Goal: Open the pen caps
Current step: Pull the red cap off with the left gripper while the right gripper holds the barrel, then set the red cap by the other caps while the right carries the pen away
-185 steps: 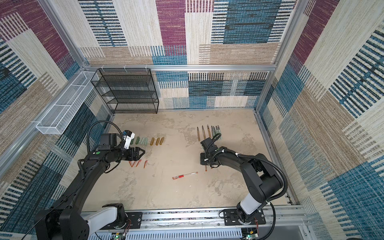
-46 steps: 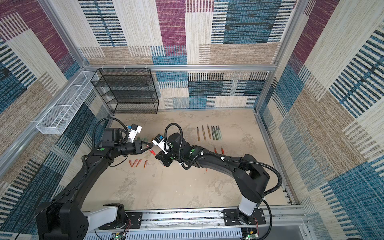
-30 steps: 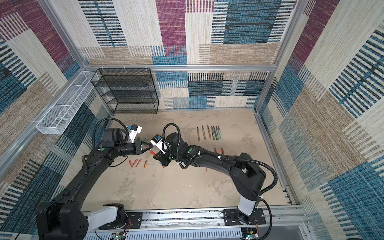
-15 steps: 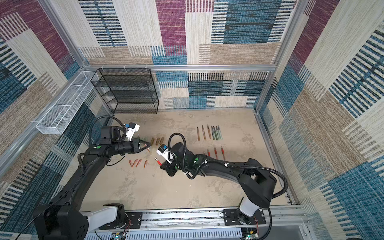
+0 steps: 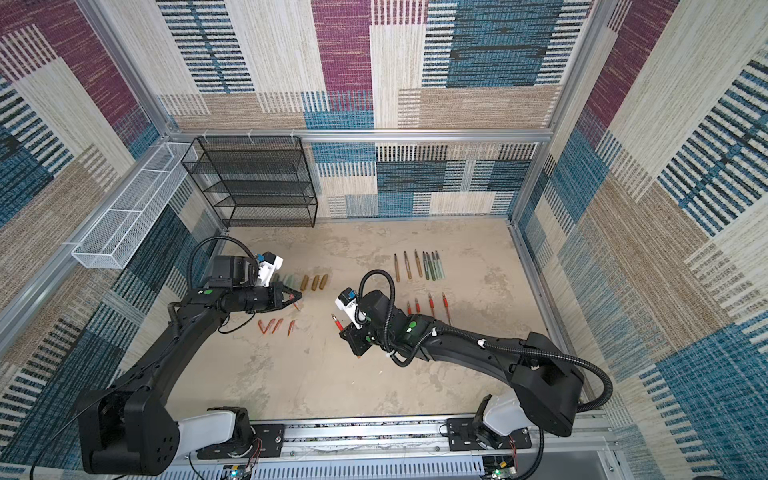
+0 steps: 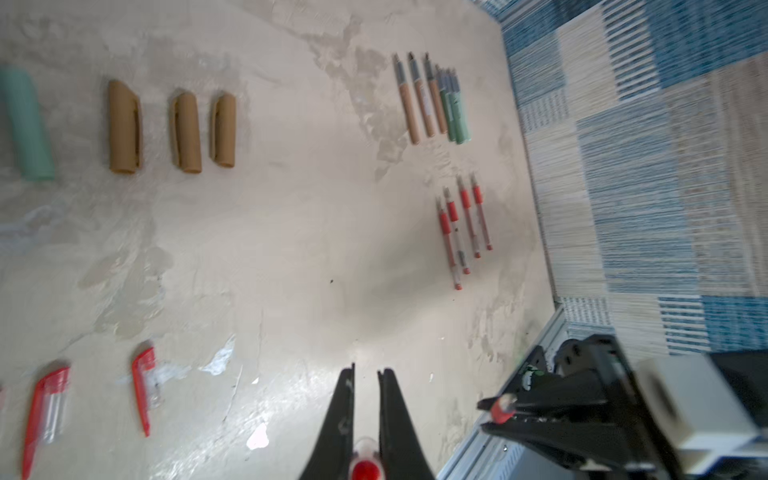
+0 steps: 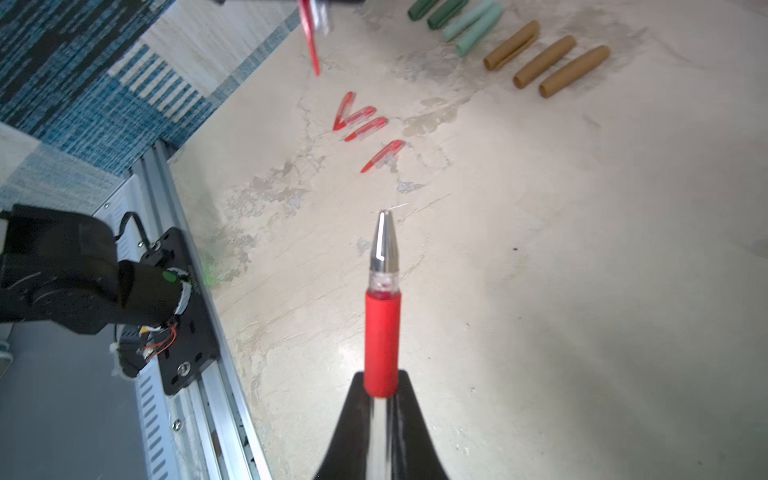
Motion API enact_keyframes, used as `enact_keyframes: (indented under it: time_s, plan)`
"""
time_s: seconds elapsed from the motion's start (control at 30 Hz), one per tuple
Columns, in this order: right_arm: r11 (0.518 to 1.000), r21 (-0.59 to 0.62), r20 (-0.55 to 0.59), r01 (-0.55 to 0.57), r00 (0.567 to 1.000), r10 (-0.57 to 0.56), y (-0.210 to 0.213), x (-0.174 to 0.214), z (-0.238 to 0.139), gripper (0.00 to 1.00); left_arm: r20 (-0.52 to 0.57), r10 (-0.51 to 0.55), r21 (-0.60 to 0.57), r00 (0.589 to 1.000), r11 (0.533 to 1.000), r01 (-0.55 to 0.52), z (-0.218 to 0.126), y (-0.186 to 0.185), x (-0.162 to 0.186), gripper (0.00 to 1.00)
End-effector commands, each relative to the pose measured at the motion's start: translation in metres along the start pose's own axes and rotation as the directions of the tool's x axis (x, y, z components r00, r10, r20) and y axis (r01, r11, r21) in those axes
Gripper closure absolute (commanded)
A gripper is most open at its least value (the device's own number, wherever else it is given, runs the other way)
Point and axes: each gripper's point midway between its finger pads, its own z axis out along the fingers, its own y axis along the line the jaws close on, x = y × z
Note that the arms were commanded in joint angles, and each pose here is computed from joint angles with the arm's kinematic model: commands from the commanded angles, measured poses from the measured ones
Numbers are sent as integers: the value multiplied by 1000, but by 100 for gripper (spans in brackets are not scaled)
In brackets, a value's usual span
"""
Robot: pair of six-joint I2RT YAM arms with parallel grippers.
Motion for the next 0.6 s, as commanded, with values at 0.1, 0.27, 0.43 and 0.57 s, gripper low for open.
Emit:
enact_keyframes:
  time_s: [0.1, 0.27, 0.43, 0.57]
  plan:
    - [981, 79, 28, -175, 984, 173, -28, 2, -16, 100, -145, 17, -144, 989, 989, -38, 25, 41, 24, 100]
    - [946, 147, 59, -288, 958, 282, -53, 9, -31, 100, -297, 21, -247, 955, 964, -98, 46, 64, 42, 95]
    - [922, 189, 67, -336, 942, 330, -68, 19, -42, 100, -392, -49, -338, 919, 936, -94, 58, 85, 54, 94]
    - [917, 190, 83, -350, 937, 340, -71, 22, -48, 100, -420, -73, -383, 904, 918, -104, 62, 96, 59, 92]
